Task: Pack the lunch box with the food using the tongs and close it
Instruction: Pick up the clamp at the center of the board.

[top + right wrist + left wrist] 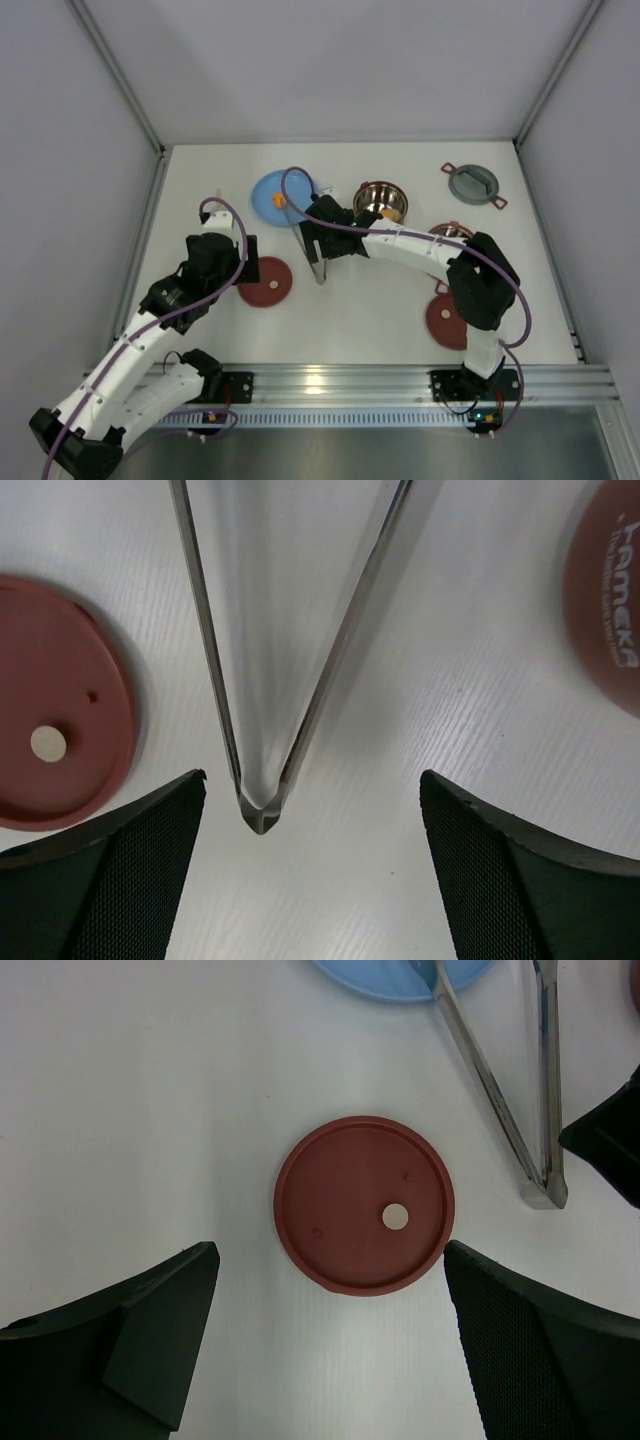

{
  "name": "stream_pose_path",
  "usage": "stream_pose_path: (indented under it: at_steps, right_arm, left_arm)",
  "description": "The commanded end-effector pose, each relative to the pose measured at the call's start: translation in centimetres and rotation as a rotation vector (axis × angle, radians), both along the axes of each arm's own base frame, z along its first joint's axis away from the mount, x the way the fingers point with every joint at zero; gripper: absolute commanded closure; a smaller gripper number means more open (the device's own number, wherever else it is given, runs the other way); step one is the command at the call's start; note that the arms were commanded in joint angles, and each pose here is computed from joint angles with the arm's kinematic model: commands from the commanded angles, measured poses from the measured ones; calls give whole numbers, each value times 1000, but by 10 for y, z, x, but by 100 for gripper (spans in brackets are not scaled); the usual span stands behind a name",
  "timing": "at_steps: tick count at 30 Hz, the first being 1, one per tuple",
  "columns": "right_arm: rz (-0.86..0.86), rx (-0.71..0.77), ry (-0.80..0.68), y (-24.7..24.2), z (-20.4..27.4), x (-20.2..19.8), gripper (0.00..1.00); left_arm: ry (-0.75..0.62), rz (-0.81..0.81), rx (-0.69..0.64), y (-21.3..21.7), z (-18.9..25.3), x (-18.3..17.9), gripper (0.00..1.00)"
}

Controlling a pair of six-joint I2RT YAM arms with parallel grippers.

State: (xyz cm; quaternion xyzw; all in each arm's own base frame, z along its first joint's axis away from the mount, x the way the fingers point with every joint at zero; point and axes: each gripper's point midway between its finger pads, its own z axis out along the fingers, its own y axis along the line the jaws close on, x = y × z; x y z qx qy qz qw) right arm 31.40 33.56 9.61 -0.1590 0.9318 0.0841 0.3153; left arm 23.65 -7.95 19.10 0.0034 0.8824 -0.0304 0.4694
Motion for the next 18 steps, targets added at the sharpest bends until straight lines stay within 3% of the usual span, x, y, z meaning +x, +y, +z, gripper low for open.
stream_pose_path:
  at_steps: [1, 9, 18]
  right_arm:
    - [30, 210, -84, 37, 36, 1, 14]
    - [42, 270, -87, 56, 28, 7, 9]
    - [6, 217, -46, 59, -3, 15, 3]
  left_arm:
    - [-22, -1, 0, -1, 5, 2, 1]
    - [-21, 1, 3, 0, 5, 2, 1]
    - [-22, -1, 0, -1, 6, 2, 1]
